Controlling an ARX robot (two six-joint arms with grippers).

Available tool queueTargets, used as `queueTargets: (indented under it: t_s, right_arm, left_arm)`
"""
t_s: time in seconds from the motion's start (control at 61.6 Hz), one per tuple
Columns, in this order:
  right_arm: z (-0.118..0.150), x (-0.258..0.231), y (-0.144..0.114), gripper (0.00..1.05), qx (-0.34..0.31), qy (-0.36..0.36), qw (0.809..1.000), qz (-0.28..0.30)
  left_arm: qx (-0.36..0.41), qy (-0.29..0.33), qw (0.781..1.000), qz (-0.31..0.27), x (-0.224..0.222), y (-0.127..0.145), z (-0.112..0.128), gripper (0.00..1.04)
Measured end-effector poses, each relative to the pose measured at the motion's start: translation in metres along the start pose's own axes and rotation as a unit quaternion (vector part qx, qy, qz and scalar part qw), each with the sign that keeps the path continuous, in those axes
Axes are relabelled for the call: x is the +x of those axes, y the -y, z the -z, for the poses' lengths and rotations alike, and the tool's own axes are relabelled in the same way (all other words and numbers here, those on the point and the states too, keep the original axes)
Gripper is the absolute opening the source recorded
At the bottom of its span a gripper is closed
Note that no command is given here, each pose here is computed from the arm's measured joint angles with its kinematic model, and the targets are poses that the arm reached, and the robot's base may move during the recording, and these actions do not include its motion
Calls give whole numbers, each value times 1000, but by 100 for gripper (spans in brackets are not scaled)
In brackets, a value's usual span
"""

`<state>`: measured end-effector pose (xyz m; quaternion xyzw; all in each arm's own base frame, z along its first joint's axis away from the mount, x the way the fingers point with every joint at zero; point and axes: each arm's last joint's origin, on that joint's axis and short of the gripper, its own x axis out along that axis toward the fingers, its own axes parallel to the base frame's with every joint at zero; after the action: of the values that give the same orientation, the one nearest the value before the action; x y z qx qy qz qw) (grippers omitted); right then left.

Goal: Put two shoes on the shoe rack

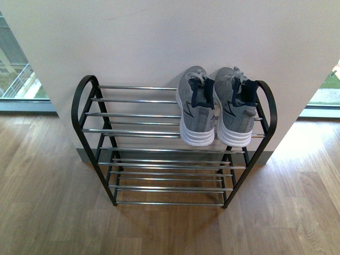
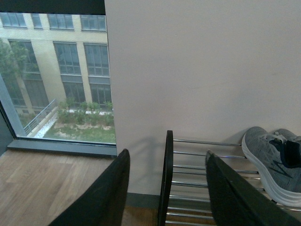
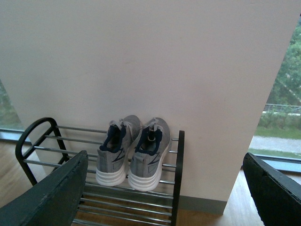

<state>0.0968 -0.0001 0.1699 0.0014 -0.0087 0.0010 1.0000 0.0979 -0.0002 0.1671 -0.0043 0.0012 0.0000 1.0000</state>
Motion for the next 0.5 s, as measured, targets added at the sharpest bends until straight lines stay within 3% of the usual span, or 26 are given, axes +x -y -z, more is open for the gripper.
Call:
queueTargets:
  t_s: [0.243,0.503]
  right_arm:
    - [0,0,0,95,0,0,1000,2]
    - [0,0,0,95,0,0,1000,2]
  left_arm:
    - [0,0,1000,2,0,0,0,96]
    - [1,0,1000,2,0,0,0,95]
